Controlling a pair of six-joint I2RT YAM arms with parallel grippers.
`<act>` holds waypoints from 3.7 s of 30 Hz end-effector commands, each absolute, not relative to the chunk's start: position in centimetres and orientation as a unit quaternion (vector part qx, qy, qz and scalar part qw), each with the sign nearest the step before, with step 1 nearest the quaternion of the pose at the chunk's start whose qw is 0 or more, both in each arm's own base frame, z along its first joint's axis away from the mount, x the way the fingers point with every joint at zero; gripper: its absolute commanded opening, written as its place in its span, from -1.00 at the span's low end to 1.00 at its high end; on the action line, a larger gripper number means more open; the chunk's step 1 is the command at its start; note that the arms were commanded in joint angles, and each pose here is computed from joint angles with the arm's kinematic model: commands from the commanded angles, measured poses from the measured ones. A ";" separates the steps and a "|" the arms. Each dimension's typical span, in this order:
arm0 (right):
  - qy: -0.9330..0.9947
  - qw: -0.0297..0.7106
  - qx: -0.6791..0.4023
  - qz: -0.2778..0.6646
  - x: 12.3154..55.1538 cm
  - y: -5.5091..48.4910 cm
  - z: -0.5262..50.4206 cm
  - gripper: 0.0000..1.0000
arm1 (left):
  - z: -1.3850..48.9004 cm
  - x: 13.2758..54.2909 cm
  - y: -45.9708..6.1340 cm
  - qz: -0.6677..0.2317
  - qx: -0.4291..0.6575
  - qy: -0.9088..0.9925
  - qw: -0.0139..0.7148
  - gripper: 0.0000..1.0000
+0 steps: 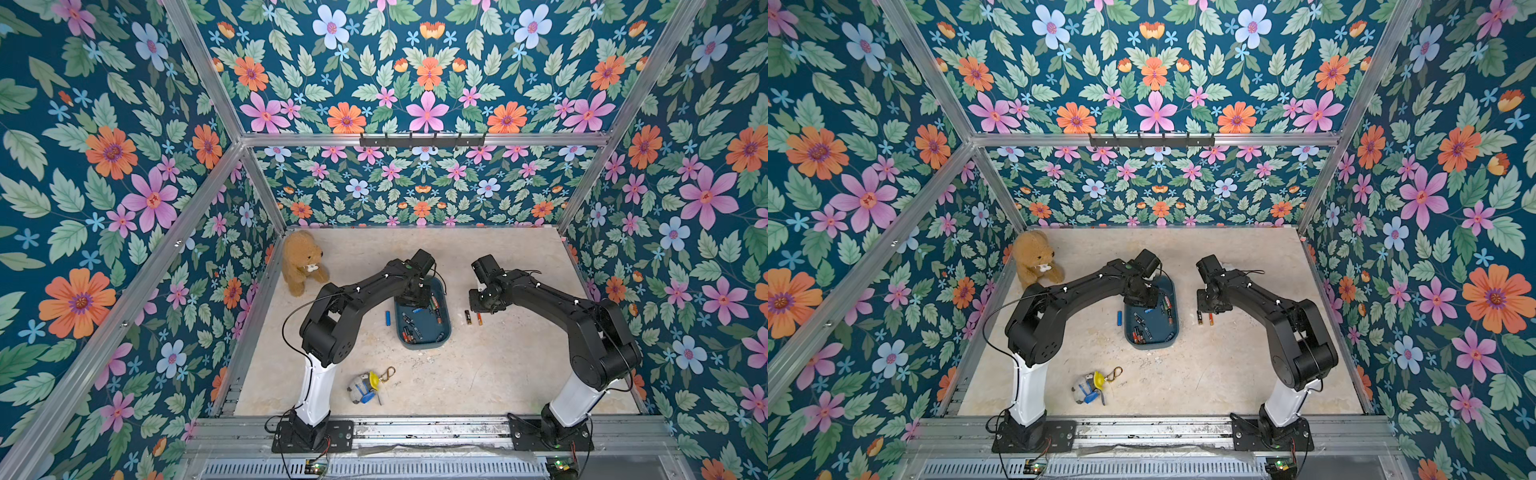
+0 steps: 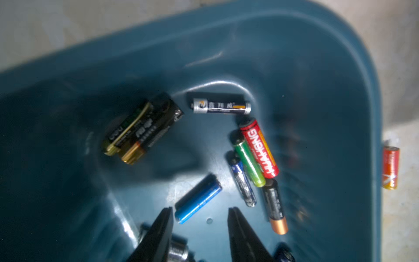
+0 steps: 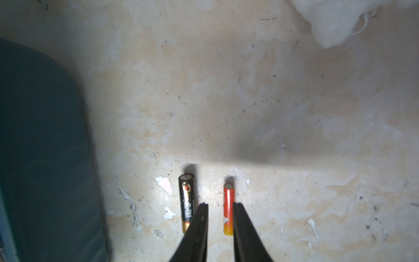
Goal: Take the batteries out of the storage box
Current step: Pick up the battery from the storage box, then place the battery at the center of the board.
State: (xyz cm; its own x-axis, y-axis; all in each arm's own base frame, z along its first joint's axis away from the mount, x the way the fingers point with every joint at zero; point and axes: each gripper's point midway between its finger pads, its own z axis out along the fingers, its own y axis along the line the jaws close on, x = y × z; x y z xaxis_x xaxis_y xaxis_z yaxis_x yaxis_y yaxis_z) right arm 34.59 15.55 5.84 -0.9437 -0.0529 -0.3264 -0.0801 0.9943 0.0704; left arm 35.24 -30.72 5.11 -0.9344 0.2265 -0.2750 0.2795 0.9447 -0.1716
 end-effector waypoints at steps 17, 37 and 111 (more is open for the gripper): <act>0.985 0.163 -0.031 0.046 34.7 15.8 6.1 -0.50 | 3.0 35.0 -30.0 -0.078 0.112 0.983 0.124 -0.31; 0.985 0.165 -0.032 0.049 34.8 15.9 6.2 -0.50 | 3.8 35.1 -30.6 -0.094 0.108 0.981 0.129 -0.68; 0.985 0.160 -0.032 0.054 34.9 16.3 6.2 -0.49 | 4.8 32.7 -17.1 -0.096 -0.009 0.984 0.149 -0.69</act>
State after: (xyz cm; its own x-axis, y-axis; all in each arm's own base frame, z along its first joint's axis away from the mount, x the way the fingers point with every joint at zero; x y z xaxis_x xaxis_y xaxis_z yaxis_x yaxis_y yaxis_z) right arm 34.96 16.38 6.23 -0.9449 -0.0488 -0.3238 -0.0860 0.9911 0.1014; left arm 32.49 -17.05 4.90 -0.9577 -0.0504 -0.2833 0.0056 0.9811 -0.1934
